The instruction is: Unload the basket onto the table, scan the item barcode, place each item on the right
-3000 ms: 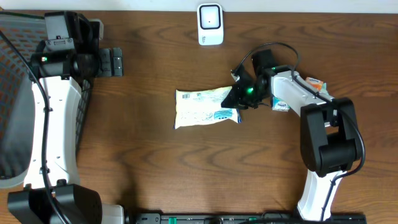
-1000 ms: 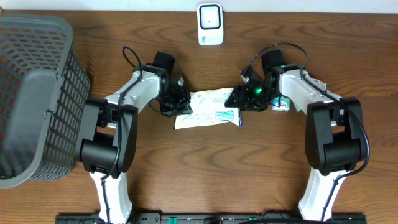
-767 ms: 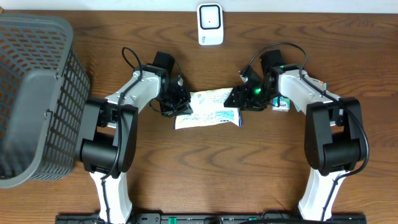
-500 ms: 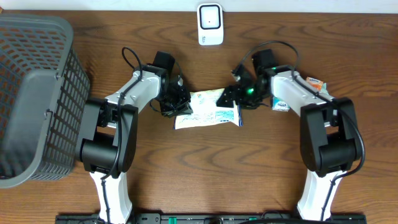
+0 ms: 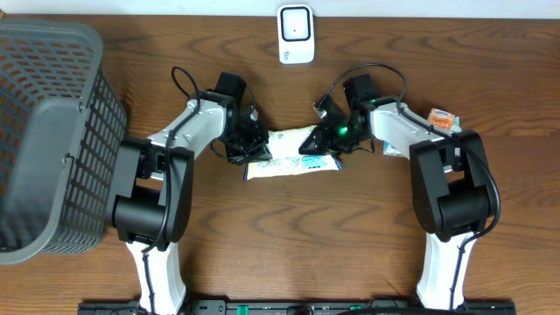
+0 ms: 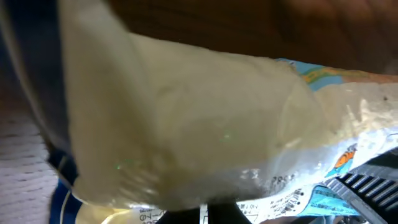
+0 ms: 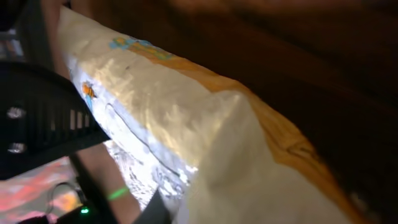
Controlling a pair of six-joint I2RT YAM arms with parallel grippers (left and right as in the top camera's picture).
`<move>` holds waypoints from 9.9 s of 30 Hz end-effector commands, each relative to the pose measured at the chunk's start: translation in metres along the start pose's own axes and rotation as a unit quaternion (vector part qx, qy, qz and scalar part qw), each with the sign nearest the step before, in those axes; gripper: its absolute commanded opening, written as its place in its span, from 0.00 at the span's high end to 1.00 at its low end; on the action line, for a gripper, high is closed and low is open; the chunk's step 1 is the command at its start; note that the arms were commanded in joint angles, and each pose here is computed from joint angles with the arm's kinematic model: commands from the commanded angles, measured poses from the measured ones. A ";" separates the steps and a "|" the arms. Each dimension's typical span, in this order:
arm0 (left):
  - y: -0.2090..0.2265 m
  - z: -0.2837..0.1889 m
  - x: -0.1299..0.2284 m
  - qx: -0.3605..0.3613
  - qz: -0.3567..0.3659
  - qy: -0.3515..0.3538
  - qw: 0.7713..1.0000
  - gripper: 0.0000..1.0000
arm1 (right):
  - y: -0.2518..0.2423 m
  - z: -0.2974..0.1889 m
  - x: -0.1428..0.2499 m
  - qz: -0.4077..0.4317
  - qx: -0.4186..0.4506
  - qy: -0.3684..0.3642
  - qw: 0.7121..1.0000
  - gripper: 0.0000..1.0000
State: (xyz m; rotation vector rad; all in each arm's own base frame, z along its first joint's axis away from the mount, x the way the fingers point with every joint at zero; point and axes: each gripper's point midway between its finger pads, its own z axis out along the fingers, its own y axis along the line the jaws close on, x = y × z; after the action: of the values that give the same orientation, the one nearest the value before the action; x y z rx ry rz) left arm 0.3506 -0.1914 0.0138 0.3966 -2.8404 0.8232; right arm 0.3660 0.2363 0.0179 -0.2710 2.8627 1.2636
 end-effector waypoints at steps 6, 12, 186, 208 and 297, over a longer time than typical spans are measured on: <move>0.016 -0.008 -0.004 -0.058 0.041 -0.024 0.997 0.93 | 0.002 0.014 0.005 -0.009 -0.010 0.014 1.000 0.99; -0.002 -0.094 -0.007 -0.081 0.092 -0.123 0.985 0.92 | 0.013 0.000 0.000 -0.028 -0.062 0.004 0.998 0.99; 0.031 -0.220 -0.020 -0.174 0.059 -0.320 0.929 0.02 | 0.150 -0.363 0.133 -0.191 0.281 -0.364 0.867 0.01; 0.031 -0.220 -0.020 -0.174 0.059 -0.320 0.929 0.02 | 0.140 -0.392 0.168 -0.203 0.376 -0.432 0.794 0.01; 0.080 -0.265 0.053 -0.122 0.188 -0.620 0.752 0.03 | -0.005 -0.230 0.143 -0.324 0.317 -0.577 0.679 0.01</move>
State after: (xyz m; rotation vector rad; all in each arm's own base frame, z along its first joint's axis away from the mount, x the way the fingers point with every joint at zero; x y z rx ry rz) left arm 0.3096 -0.0009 0.2213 0.4761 -4.2757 0.2300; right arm 0.2426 0.0412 0.1597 -0.2798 1.6106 0.0655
